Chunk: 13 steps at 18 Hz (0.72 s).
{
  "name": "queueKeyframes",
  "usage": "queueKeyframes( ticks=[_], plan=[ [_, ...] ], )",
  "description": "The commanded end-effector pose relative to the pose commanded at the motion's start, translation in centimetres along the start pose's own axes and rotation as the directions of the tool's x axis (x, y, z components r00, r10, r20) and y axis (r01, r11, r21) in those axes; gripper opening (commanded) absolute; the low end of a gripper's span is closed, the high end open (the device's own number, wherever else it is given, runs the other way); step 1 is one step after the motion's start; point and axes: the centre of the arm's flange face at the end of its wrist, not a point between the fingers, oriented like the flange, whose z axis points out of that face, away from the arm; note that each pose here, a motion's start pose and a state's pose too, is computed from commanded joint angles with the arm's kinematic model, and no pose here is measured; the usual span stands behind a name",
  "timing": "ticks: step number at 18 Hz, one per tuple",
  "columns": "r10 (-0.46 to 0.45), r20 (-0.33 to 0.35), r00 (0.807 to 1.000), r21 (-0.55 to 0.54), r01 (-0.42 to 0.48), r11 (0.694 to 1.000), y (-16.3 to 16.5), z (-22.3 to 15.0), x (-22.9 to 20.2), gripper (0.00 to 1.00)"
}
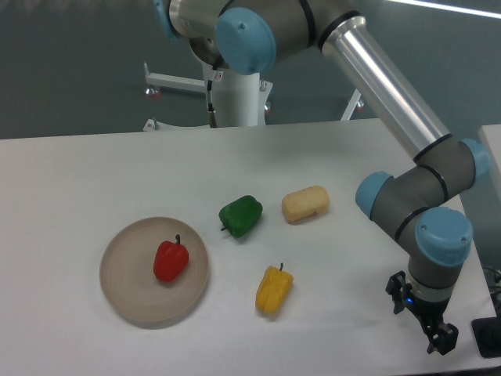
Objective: Pick up the red pepper from the plate
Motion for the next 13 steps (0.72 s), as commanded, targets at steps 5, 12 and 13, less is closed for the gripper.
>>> queueKeyframes(
  ticks=[5,12,13],
  plan=[
    [-0.004,-0.003,1.0,0.006,0.004,1.0,-1.0,-0.2,0.3,1.0],
    [-0.068,-0.025,0.997,0.012,0.068,0.998,-3.8,-3.9,2.5,1.0],
    [-0.082,-0.032,0.996,0.014,0.083,0.996,-4.8,-4.4,3.1,1.0]
  ],
)
